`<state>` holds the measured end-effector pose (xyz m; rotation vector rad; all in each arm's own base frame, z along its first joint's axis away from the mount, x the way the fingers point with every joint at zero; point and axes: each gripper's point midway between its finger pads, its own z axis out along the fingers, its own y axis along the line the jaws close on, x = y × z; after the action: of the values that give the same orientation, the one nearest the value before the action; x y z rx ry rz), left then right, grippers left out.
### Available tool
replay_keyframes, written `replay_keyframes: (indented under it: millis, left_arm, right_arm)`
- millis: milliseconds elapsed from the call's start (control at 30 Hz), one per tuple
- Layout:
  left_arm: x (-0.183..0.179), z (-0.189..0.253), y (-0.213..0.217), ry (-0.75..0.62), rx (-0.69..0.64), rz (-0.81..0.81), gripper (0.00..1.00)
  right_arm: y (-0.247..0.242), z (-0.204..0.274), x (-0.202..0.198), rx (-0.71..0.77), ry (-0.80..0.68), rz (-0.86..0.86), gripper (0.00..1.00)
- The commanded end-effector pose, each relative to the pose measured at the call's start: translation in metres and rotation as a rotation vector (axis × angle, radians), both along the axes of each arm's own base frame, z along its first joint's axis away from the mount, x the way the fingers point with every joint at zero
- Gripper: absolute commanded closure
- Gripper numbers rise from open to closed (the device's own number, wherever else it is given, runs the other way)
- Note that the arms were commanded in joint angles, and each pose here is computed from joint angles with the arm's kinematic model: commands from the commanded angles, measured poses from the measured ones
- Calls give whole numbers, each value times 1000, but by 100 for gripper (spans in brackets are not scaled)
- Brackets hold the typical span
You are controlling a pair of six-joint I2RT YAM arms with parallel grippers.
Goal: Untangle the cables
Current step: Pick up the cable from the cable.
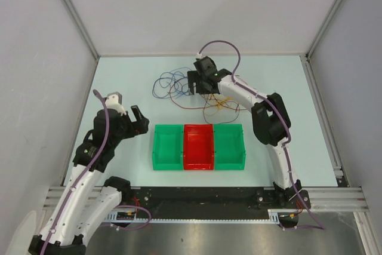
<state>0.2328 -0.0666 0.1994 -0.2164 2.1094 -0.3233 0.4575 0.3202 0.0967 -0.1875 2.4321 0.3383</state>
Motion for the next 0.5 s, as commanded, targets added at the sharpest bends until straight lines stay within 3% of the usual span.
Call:
replay_keyframes:
  millis: [0,300,400,467]
  left_arm:
    - [1,19,4,-49,8,24,5]
    - [-1,19,2,-51,15,24,5]
    - [-2,20,2,-52,17,22,5]
    - [-2,20,3,-51,24,30,5]
  right_arm:
    - [6,5,19,9,-34,-25,14]
    - [8,-4,40,3,-71,-83,28]
    - [11,-8,46,9,-81,-89,40]
    - [13,-9,48,10,-82,-92,58]
